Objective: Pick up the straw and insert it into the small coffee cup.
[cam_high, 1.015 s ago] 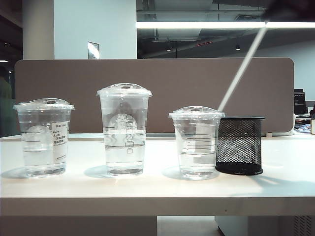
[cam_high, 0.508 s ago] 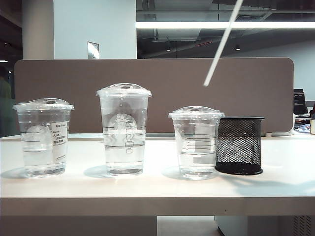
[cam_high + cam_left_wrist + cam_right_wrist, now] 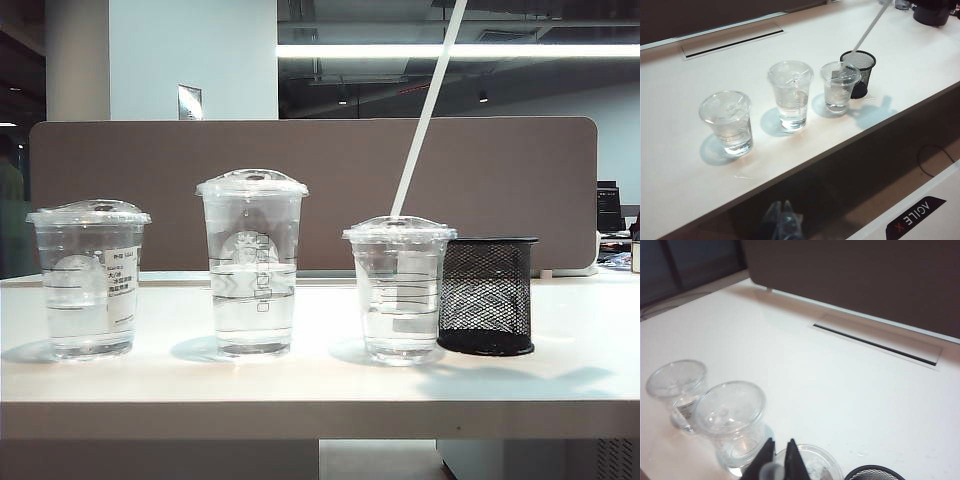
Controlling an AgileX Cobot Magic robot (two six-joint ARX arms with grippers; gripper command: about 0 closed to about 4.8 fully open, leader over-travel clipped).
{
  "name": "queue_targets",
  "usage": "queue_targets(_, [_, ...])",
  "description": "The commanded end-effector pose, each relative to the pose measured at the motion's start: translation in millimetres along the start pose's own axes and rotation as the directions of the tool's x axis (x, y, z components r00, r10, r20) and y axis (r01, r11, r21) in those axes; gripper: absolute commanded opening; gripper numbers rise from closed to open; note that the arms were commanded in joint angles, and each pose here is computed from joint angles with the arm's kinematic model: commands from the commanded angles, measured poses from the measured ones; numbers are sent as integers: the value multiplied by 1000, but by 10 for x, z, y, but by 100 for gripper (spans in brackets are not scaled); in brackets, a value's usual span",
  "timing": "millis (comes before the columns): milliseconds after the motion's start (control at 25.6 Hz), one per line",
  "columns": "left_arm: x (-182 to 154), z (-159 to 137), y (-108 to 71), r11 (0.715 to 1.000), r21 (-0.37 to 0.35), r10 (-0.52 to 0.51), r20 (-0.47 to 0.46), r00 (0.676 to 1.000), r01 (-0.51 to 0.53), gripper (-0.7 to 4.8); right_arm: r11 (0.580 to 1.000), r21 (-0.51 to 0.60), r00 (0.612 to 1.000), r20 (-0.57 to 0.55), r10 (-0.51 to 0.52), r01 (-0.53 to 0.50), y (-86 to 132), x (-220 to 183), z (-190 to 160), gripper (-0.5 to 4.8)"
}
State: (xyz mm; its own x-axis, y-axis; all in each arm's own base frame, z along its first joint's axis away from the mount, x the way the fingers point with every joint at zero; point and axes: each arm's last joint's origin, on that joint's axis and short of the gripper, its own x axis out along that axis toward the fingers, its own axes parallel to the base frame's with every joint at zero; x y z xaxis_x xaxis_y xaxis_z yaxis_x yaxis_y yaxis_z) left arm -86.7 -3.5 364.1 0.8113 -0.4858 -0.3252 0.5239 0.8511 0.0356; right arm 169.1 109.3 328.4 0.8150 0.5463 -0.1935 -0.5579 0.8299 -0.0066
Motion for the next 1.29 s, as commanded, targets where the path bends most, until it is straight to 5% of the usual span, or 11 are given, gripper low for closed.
queue_targets(39, [-2, 0, -2, 1000, 4, 0, -1, 1000, 0, -4, 1000, -6, 1000, 13, 1, -1, 3, 2, 23, 40])
queue_targets(1289, [-4, 0, 2, 1000, 11, 13, -3, 1000, -13, -4, 998, -4, 998, -9, 62, -62, 26, -149, 50, 40])
